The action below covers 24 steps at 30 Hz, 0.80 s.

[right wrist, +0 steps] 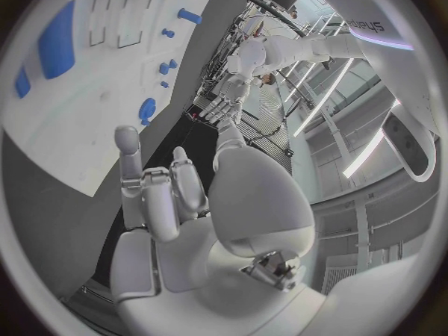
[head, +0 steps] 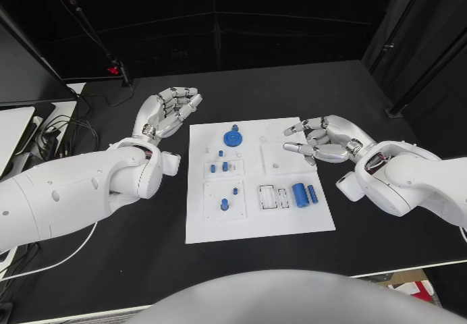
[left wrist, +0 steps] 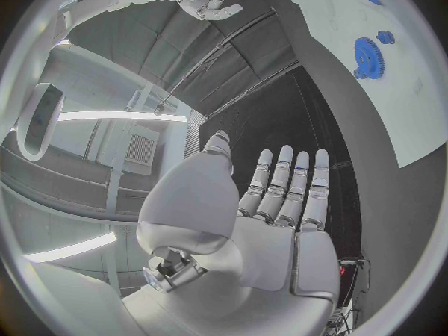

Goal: Assemble the parts on the task board

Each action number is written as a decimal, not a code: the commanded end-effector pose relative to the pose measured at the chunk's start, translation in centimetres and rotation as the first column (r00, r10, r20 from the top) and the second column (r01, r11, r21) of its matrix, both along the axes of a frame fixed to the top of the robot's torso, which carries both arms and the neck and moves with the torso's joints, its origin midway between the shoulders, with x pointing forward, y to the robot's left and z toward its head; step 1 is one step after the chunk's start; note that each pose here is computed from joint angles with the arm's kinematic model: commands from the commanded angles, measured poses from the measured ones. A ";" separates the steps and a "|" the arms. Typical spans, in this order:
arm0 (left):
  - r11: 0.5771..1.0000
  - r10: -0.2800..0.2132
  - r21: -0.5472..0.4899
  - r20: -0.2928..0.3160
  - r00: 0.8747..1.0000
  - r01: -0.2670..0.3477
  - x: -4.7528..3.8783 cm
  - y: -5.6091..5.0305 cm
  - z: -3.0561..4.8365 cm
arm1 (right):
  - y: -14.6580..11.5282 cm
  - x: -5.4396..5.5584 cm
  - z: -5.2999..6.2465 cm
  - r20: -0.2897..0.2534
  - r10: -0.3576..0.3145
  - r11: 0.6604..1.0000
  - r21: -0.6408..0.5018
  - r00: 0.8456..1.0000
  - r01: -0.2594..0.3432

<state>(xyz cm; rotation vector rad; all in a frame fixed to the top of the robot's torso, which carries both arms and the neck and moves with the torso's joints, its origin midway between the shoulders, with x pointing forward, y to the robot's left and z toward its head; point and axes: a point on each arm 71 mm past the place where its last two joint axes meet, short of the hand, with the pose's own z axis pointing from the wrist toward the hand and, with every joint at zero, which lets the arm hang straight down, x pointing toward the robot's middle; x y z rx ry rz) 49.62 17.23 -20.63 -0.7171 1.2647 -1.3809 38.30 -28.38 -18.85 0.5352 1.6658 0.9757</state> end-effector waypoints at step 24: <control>1.000 -0.020 -0.017 0.063 0.998 0.021 0.02 -0.1 0.47 | -2.0 -3.1 -1.8 -0.017 -0.134 0.795 -0.599 0.991 0.098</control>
